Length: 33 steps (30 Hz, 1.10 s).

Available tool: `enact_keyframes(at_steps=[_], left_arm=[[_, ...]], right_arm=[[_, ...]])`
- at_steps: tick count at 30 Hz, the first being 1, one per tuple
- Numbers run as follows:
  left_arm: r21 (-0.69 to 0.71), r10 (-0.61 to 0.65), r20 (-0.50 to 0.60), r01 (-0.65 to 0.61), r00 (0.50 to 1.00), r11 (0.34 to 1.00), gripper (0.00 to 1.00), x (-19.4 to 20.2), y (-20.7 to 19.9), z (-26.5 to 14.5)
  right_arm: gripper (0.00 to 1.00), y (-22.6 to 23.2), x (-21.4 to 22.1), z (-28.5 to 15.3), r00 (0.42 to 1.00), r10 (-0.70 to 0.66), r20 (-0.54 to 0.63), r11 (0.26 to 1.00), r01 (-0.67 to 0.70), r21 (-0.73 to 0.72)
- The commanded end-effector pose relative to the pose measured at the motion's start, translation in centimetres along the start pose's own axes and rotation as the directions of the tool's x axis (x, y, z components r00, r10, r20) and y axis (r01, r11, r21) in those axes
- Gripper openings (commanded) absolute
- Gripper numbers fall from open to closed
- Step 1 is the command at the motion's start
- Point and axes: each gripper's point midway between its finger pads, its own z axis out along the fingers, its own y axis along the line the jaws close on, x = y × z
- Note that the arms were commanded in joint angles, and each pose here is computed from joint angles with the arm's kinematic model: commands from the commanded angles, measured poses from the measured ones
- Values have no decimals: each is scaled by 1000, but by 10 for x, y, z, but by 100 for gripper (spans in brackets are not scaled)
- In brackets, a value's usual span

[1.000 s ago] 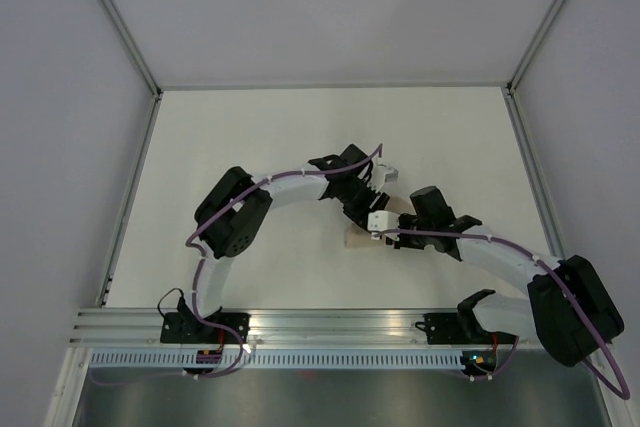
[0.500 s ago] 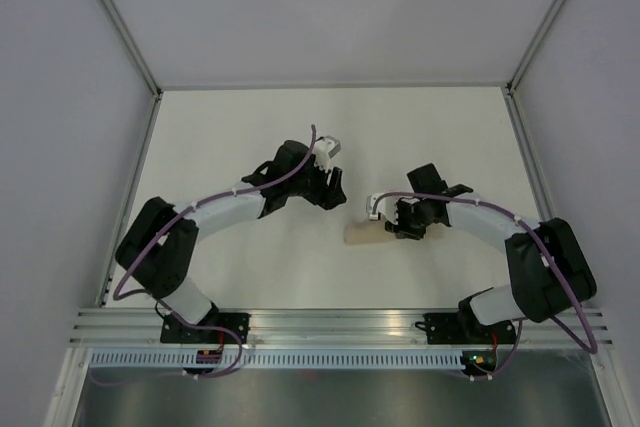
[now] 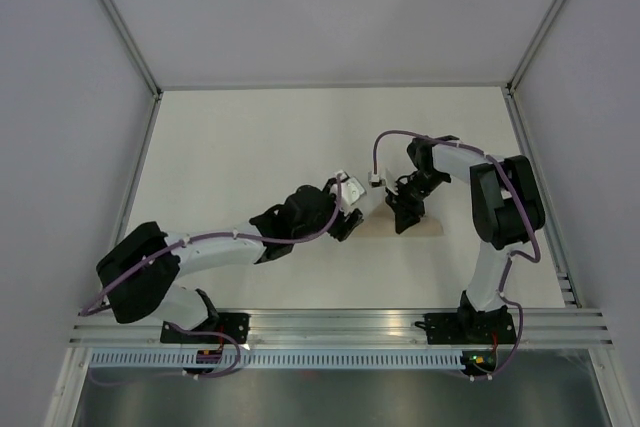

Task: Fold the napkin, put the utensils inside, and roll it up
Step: Roll the napkin with the utensil

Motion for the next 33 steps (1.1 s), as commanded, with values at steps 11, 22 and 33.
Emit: enact_keyframes(at_steps=[11,22,33], left_arm=[[125,531,-96,-519,842,846,70,21,-62,72],[118,640,-169,-629,750,769,72,50,-61,108],[281,600,-263,-535,756,797,56,95,-71,109]], right_arm=[[7,-12,35,16,991,55,-122,992,-68,-105],[7,-15,40,19,987,75,-140,990,-91,-112],[6,-15,41,18,987,79,-142,989,-96,-116]])
